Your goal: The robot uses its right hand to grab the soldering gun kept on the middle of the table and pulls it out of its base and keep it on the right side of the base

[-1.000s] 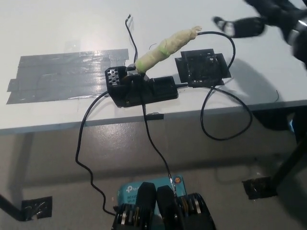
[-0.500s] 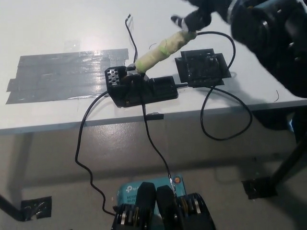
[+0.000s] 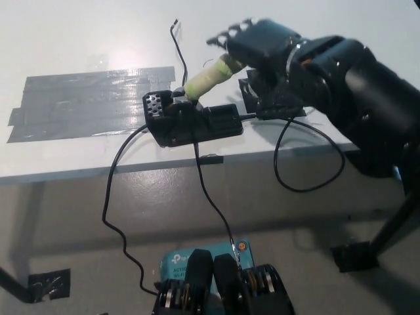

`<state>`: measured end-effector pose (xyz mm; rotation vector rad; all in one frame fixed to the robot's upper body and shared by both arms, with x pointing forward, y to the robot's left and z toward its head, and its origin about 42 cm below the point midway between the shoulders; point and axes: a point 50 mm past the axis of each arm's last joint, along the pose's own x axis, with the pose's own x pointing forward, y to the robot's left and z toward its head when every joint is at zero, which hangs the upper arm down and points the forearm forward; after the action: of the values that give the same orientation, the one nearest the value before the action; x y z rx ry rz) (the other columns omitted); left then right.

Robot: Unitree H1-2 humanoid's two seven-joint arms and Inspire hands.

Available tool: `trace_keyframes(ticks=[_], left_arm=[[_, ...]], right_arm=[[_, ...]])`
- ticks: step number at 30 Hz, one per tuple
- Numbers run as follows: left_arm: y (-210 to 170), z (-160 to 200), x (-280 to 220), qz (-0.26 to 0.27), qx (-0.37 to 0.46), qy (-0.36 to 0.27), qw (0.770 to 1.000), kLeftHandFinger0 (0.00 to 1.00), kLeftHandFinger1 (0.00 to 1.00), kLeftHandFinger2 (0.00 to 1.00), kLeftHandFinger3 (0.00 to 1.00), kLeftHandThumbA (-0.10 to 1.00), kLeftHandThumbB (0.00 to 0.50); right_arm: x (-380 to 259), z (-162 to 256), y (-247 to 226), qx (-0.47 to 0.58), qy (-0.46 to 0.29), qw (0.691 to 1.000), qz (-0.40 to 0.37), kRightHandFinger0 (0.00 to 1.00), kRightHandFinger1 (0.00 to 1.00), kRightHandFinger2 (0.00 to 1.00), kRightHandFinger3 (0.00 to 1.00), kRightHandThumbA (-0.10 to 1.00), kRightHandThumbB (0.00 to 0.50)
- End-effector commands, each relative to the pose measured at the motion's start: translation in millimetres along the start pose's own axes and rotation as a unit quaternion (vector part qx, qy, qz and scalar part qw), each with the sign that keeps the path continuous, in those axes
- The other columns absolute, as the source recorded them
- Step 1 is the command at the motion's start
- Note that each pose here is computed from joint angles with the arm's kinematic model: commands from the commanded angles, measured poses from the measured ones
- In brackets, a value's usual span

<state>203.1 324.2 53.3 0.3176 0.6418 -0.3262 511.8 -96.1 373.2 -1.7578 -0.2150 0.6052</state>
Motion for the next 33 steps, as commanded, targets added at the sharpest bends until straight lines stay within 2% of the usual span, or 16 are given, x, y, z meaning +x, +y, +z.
trace_keyframes(ticks=[1,8,10,11,12,13,14,15,16,17,20,21,24,25,31,33], left_arm=[[-1.9,8.6,-1.4,-0.017,0.008,-0.015,1.0,0.66,0.74,0.91,1.0,0.35,0.359],[-3.3,10.6,1.7,-0.022,0.019,-0.011,1.0,0.66,0.75,0.94,1.0,0.37,0.362],[-3.7,11.1,2.1,-0.026,0.019,-0.012,0.999,0.66,0.75,0.94,1.0,0.37,0.358],[-3.6,10.7,2.8,-0.026,0.019,-0.012,0.999,0.64,0.74,0.93,1.0,0.37,0.36],[-3.6,10.6,2.9,-0.026,0.019,-0.012,0.999,0.63,0.74,0.92,1.0,0.37,0.36],[-3.9,10.8,2.9,-0.025,0.022,-0.01,0.999,0.65,0.76,0.94,1.0,0.36,0.344],[-6.6,11.7,3.0,-0.025,0.027,-0.007,0.999,0.67,0.77,0.95,1.0,0.35,0.335],[-7.4,12.9,3.5,-0.026,0.027,-0.008,0.999,0.67,0.77,0.95,1.0,0.35,0.334],[-7.6,13.3,3.8,-0.026,0.029,-0.007,0.999,0.67,0.77,0.96,1.0,0.36,0.335],[-6.8,12.8,4.5,-0.027,0.023,-0.005,0.999,0.66,0.74,0.94,1.0,0.35,0.347],[-8.7,14.9,8.3,-0.032,0.026,-0.012,0.999,0.6,0.7,0.9,1.0,0.34,0.33],[-8.8,14.8,8.3,-0.028,0.026,-0.005,0.999,0.61,0.7,0.9,1.0,0.32,0.336],[-10.5,16.3,10.6,-0.025,0.039,0.0,0.999,0.64,0.72,0.91,1.0,0.31,0.32],[-12.0,15.3,10.6,-0.028,0.043,0.002,0.999,0.65,0.73,0.91,1.0,0.31,0.313],[-11.0,16.4,10.6,-0.03,0.053,-0.003,0.998,0.66,0.73,0.91,1.0,0.35,0.331],[-10.0,16.2,11.2,-0.029,0.069,-0.001,0.997,0.65,0.72,0.91,1.0,0.36,0.321]], right_arm=[[-2.5,-12.6,-19.4,-0.01,0.047,0.999,0.009,1.0,1.0,1.0,1.0,0.65,0.369],[-0.6,-9.3,-1.2,-0.009,0.078,0.996,0.052,1.0,1.0,1.0,1.0,0.59,0.499],[-0.8,-8.4,1.5,-0.024,0.084,0.995,0.05,1.0,1.0,1.0,1.0,0.55,0.5],[0.5,-8.1,5.2,-0.077,0.083,0.993,0.01,1.0,1.0,1.0,1.0,0.5,0.447],[0.6,-8.0,5.7,-0.083,0.083,0.993,0.006,1.0,1.0,1.0,1.0,0.5,0.467],[0.8,-7.2,6.9,-0.085,0.08,0.993,-0.034,0.99,1.0,0.94,1.0,0.12,0.266],[-1.6,-7.6,10.9,-0.084,0.074,0.987,-0.113,0.41,0.35,0.36,1.0,0.13,0.354],[-2.6,-8.4,12.3,-0.081,0.07,0.984,-0.144,0.22,0.18,0.37,1.0,0.14,0.375],[-2.4,-8.6,13.1,-0.082,0.071,0.982,-0.155,0.03,0.04,0.27,1.0,0.14,0.33],[-0.5,-5.7,16.9,-0.106,0.072,0.97,-0.205,0.01,0.01,0.21,1.0,-0.03,0.225],[-1.3,-8.8,21.0,-0.115,0.057,0.959,-0.251,0.0,0.0,0.25,0.87,-0.1,0.179],[1.1,-10.3,25.0,-0.137,0.053,0.953,-0.266,0.0,0.0,0.22,0.59,-0.1,0.25],[1.6,-16.1,34.8,-0.158,0.068,0.946,-0.275,0.0,0.0,0.26,0.17,-0.1,0.242],[-0.7,-18.1,40.0,-0.158,0.074,0.946,-0.272,0.0,0.0,0.26,0.24,-0.1,0.247],[-3.2,-29.2,52.9,-0.158,0.085,0.943,-0.28,0.0,0.0,0.23,0.2,-0.1,0.23],[-6.1,-35.3,54.4,-0.154,0.087,0.943,-0.282,0.0,0.0,0.26,0.28,-0.1,0.234]])
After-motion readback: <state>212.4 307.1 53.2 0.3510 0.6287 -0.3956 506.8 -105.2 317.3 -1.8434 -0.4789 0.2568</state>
